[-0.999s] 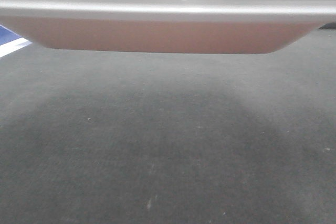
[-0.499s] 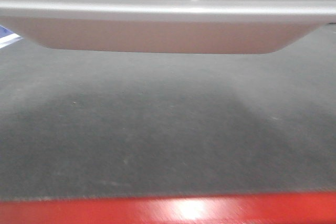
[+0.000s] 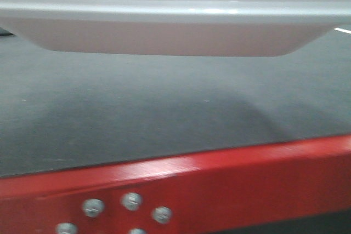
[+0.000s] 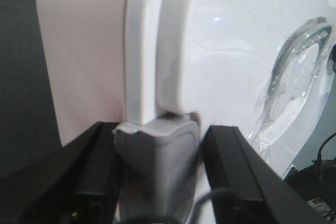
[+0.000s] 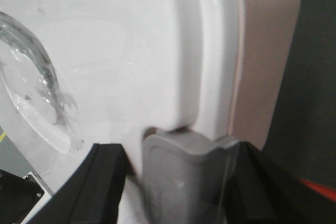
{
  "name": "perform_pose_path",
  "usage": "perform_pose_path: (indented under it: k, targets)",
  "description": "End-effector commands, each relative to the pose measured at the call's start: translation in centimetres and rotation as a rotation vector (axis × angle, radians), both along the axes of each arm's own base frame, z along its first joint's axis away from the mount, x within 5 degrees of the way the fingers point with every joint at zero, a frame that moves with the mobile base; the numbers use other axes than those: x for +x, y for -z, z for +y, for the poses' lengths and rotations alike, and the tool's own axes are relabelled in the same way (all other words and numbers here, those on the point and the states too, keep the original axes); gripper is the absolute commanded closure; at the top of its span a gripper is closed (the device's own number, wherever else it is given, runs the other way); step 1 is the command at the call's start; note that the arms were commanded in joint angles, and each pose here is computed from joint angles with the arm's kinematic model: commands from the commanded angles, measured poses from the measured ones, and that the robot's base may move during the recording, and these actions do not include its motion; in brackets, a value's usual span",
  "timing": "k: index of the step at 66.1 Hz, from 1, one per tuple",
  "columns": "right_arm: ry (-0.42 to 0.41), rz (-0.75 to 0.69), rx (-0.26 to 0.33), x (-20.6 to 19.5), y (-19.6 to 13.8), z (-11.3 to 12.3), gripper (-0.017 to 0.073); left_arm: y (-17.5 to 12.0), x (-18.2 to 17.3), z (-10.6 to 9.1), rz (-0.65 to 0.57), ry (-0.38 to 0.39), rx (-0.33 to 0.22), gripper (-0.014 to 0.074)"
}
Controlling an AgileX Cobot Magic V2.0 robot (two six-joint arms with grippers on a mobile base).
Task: Grab white bin and place on right shelf
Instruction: 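Carry the bin in both grippers while the base drives to the shelf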
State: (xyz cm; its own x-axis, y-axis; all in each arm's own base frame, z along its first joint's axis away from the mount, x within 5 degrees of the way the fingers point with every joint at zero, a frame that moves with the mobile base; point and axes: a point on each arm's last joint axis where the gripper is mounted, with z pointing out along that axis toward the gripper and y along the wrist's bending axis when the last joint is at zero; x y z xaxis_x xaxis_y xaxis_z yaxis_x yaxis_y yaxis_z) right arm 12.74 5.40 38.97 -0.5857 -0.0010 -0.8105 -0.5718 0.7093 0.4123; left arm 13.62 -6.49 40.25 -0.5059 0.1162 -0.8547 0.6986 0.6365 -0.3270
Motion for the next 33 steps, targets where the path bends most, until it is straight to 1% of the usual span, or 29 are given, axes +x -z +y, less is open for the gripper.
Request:
perform_pose_path:
  k: [1, 33]
  targets:
    - [-0.107, -0.048, 0.188, -1.19, -2.51, 1.25, 0.0200, -1.96, -1.16, -0.95, -0.046, 0.089, -0.129, 0.0417]
    - [-0.107, -0.048, 0.188, -1.19, -2.51, 1.25, 0.0200, -1.96, -1.16, -0.95, -0.046, 0.089, -0.129, 0.0417]
